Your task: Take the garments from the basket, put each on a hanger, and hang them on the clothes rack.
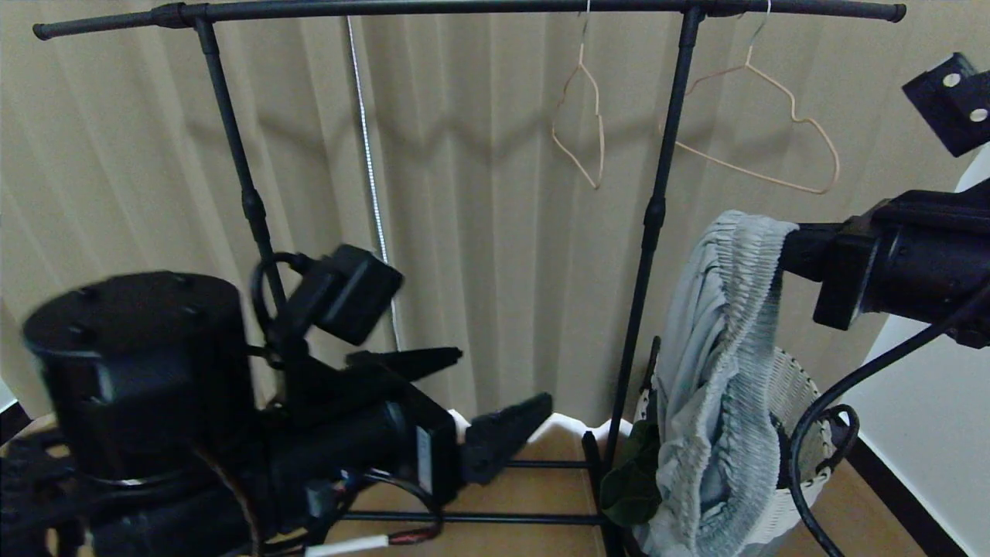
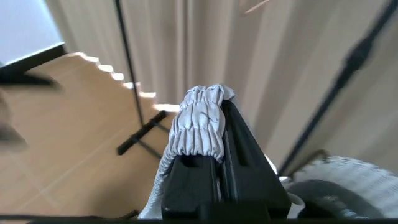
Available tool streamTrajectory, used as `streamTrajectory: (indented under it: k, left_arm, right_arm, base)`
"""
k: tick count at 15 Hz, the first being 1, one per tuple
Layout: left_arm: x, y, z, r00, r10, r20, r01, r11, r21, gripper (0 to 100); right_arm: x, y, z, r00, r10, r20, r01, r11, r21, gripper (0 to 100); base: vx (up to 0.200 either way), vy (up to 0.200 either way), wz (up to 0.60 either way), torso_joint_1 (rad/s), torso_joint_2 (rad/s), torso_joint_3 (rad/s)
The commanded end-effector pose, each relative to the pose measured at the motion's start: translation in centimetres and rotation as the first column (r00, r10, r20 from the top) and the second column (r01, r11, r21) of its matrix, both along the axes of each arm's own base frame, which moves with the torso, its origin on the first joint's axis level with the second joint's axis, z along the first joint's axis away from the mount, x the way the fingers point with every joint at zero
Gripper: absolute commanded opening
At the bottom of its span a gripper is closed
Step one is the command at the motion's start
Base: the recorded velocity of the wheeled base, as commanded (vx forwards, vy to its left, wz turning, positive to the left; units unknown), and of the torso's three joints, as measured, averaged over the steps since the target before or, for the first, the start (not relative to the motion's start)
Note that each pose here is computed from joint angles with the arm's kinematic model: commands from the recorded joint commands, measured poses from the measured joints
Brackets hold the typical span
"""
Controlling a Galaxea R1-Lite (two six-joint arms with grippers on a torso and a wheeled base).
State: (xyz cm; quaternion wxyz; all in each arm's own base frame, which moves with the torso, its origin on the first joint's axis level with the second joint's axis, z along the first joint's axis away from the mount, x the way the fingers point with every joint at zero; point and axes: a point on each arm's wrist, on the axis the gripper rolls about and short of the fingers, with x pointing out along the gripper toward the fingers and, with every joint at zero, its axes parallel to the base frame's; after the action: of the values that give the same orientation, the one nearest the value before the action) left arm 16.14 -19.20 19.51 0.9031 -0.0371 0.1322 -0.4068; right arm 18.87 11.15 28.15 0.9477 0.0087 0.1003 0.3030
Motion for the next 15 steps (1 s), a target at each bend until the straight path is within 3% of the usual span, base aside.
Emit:
streamTrajectory:
  k: [1,4,6,7,8,10,13,15]
  left_arm:
    - [-1.5,-5.8,-4.7,0.992,-0.047,-0.114,0.055,0.996,0.067,100]
    - [-2.0,-8.2,-6.1,0.986,-0.09,-0.139,0.097,0.994,0.045,100]
    - [-1.2,-9.4,-7.1,0.99,-0.078,-0.119,0.08,0.997,0.011,100]
    - [-1.0,-9.5,-7.2,0.99,-0.074,-0.119,0.075,0.997,0.009,100]
    - [0.3,-9.6,-8.0,0.993,-0.001,-0.116,0.0,1.0,-0.002,100]
    - [1.6,-9.0,-8.7,0.989,0.059,-0.134,-0.059,0.998,0.007,100]
    - [2.6,-8.2,-8.9,0.983,0.103,-0.149,-0.103,0.995,0.008,100]
    - [3.1,-7.9,-10.0,0.978,0.127,-0.164,-0.121,0.992,0.042,100]
  right_arm:
    - [0.8,1.8,-0.6,0.998,0.041,-0.038,-0.041,0.999,0.005,0]
    - [2.1,3.6,-0.7,0.997,0.072,0.013,-0.073,0.996,0.054,0]
    - [2.3,3.8,-0.6,0.997,0.075,0.03,-0.077,0.995,0.065,0]
    - [2.3,3.8,-0.6,0.997,0.075,0.03,-0.077,0.995,0.065,0]
    - [2.0,4.0,-0.3,0.995,0.087,0.039,-0.09,0.993,0.07,0]
    - [1.5,3.7,0.0,0.995,0.089,0.048,-0.092,0.993,0.073,0]
    - [1.1,3.4,0.3,0.995,0.088,0.056,-0.093,0.993,0.078,0]
    - [1.0,3.3,0.5,0.994,0.088,0.065,-0.093,0.992,0.083,0]
  base:
    - [0.0,0.0,0.0,0.0,0.0,0.0]
    - [0.0,0.0,0.0,0.0,0.0,0.0]
    - [0.0,0.0,0.0,0.0,0.0,0.0]
    - [0.0,0.0,0.0,0.0,0.0,0.0]
    - [0.0,0.0,0.0,0.0,0.0,0.0]
    - [0.0,0.0,0.0,0.0,0.0,0.0]
    - [0.0,0.0,0.0,0.0,0.0,0.0]
    - [0.0,0.0,0.0,0.0,0.0,0.0]
